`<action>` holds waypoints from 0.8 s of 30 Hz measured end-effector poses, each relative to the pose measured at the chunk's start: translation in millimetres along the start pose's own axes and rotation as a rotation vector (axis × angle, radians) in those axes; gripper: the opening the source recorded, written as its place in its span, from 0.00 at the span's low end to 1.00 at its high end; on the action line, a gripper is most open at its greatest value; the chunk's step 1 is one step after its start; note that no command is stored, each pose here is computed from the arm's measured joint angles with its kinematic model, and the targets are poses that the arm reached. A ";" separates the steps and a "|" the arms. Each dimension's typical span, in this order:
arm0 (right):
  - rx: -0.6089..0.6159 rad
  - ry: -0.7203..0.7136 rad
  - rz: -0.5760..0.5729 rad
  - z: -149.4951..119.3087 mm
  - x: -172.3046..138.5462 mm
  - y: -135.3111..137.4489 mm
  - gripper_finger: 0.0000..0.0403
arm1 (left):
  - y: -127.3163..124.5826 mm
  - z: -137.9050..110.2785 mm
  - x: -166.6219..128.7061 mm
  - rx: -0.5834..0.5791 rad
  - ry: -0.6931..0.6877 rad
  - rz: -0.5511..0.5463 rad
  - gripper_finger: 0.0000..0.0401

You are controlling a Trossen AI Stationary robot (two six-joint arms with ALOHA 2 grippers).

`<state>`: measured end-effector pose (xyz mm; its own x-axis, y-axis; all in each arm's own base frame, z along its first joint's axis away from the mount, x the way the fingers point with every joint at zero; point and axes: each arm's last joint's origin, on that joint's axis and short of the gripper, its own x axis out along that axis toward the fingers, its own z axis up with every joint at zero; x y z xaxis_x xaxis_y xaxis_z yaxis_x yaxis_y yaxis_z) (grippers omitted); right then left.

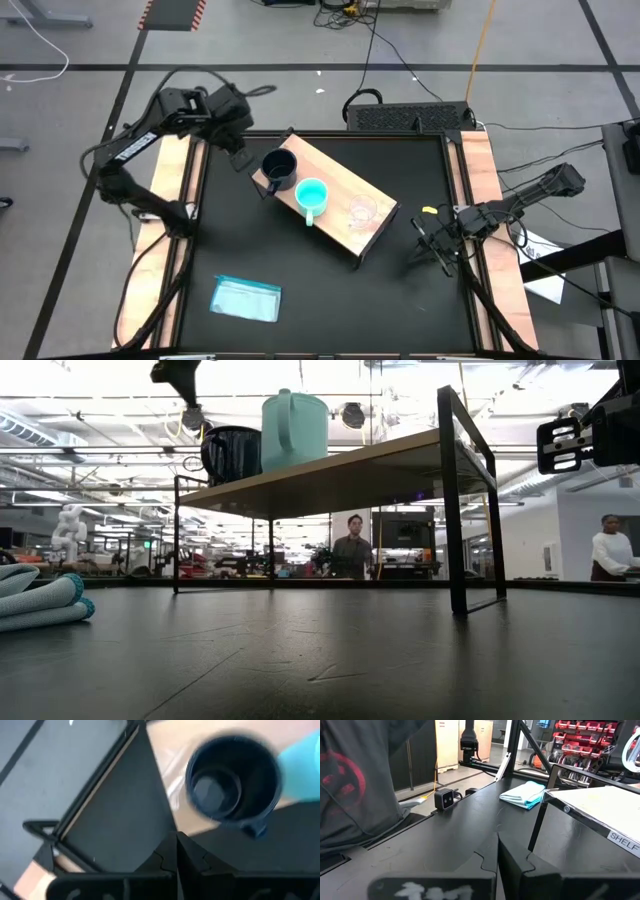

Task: Stack small to large cups/mugs on shelf
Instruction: Return to Home Position

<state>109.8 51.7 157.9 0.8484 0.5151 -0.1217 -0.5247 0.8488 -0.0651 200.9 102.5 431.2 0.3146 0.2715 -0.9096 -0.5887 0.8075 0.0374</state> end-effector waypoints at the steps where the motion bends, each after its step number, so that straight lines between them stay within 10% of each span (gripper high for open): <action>1: 0.000 -0.001 0.000 0.1 0.0 0.0 0.00 | 0.7 -6.1 1.9 0.000 0.014 0.003 0.00; 24: -0.002 0.000 0.000 0.0 0.0 0.0 0.00 | -23.4 -120.9 52.5 0.011 -0.530 -0.214 0.00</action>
<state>109.8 51.7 157.9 0.8484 0.5152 -0.1217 -0.5249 0.8485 -0.0673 141.2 34.5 332.5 0.7582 0.3243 -0.5656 -0.4635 0.8782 -0.1178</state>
